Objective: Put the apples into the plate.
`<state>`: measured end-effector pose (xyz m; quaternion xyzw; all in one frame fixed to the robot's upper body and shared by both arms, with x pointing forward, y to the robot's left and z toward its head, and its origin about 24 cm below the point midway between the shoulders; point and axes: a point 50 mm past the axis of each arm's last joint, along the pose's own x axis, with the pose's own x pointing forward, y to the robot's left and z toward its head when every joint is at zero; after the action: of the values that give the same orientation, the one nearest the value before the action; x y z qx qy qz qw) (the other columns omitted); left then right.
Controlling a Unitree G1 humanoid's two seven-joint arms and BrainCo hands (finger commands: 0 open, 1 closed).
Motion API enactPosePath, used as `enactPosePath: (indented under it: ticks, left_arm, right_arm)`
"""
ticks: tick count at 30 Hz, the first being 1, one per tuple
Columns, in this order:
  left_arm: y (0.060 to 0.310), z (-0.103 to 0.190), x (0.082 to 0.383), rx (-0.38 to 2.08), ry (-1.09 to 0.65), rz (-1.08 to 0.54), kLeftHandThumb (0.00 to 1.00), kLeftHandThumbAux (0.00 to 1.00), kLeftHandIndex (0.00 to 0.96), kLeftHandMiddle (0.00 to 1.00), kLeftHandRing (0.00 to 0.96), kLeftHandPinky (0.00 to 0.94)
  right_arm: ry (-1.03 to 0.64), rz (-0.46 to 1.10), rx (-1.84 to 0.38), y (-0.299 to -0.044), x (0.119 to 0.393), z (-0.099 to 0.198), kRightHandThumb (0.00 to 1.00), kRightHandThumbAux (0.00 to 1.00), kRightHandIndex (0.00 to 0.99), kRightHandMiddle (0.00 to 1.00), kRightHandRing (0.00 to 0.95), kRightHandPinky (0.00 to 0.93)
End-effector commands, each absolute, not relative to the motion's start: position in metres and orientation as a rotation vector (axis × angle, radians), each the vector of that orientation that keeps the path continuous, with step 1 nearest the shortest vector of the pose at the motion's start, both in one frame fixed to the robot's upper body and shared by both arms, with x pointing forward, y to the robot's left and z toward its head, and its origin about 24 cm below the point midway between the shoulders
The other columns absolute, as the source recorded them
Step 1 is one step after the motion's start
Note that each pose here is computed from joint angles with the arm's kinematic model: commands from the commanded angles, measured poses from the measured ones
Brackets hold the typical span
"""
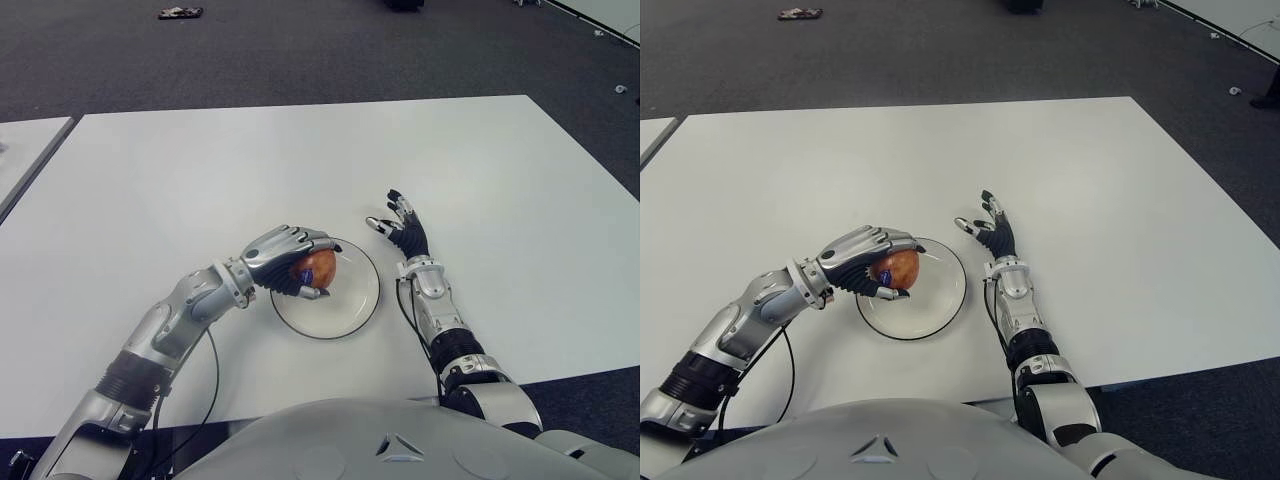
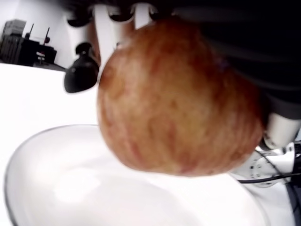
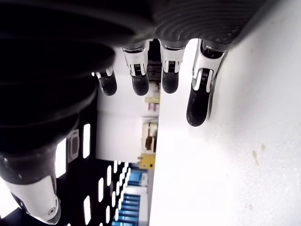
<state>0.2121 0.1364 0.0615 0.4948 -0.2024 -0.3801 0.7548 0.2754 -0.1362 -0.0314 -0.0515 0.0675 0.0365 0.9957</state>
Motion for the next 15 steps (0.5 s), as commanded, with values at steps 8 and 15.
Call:
enactPosePath:
  ticks: [8, 15]
  left_arm:
    - [0.1376, 0.0644, 0.2100, 1.067, -0.537, -0.760, 0.713, 0.699, 0.442, 0.781, 0.759, 0.741]
    - [0.1358, 0.0590, 0.2077, 1.113, -0.590, -0.747, 0.182, 0.334, 0.131, 0.118, 0.111, 0.124]
  right_arm:
    - [0.281, 0.076, -0.110, -0.1376, 0.2610, -0.0548, 0.113, 0.697, 0.000, 0.013, 0.051, 0.114]
    - [0.279, 0.079, -0.106, -0.1381, 0.2611, -0.0546, 0.105, 0.701, 0.000, 0.013, 0.054, 0.126]
